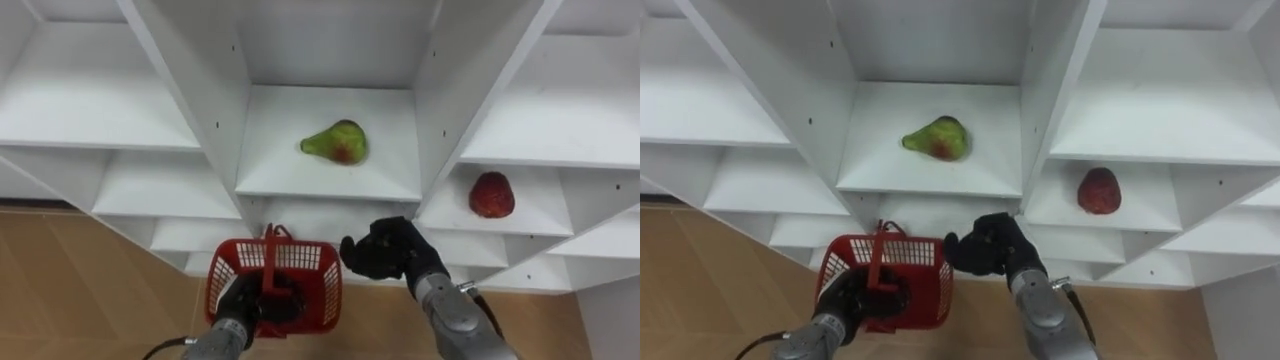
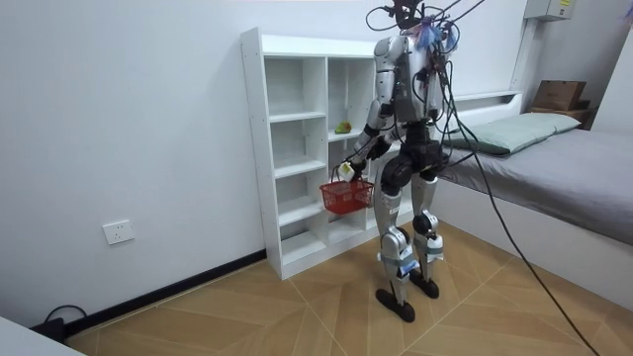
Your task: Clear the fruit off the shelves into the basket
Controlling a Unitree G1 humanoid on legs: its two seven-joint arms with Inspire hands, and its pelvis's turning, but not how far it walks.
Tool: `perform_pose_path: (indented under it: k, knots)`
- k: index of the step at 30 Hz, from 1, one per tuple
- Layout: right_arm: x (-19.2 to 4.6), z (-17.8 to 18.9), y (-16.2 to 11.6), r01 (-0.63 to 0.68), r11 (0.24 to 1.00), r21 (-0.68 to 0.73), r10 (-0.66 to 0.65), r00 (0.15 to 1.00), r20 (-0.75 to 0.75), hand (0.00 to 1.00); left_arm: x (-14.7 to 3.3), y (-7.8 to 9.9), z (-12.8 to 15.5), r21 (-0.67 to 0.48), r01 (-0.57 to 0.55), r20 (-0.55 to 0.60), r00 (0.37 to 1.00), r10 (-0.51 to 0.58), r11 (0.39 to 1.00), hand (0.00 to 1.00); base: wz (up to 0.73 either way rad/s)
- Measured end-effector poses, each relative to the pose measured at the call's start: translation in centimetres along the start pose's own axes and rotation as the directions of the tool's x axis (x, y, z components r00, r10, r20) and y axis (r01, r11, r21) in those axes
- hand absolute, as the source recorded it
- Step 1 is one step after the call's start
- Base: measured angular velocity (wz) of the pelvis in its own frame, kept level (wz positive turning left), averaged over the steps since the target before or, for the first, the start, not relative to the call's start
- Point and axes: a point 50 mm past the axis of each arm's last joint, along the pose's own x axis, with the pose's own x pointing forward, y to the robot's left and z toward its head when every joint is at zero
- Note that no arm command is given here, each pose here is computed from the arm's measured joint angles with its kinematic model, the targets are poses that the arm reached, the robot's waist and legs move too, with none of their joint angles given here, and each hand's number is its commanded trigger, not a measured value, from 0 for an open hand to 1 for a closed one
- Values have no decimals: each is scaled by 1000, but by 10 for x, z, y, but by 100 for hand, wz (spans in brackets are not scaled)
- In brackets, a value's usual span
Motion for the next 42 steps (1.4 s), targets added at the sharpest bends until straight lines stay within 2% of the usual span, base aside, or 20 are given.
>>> perform_pose_path:
  k: [12,14,25,42]
  knots:
    - [2,0,1,44,999,29,-44,999,-10,100,1,-11,-7,34,51,-33,998,-50,998,100,-12]
    - [5,9,10,5,1000,21,-5,1000,21,100,1,-2,-6,42,29,-28,999,-28,999,100,-33]
    - [5,7,12,0,998,58,-1,1000,10,100,4,-12,-9,22,68,-54,996,-67,997,100,15]
    - [6,12,31,-132,991,35,131,991,24,100,4,-18,-8,33,106,-57,993,-104,994,100,4]
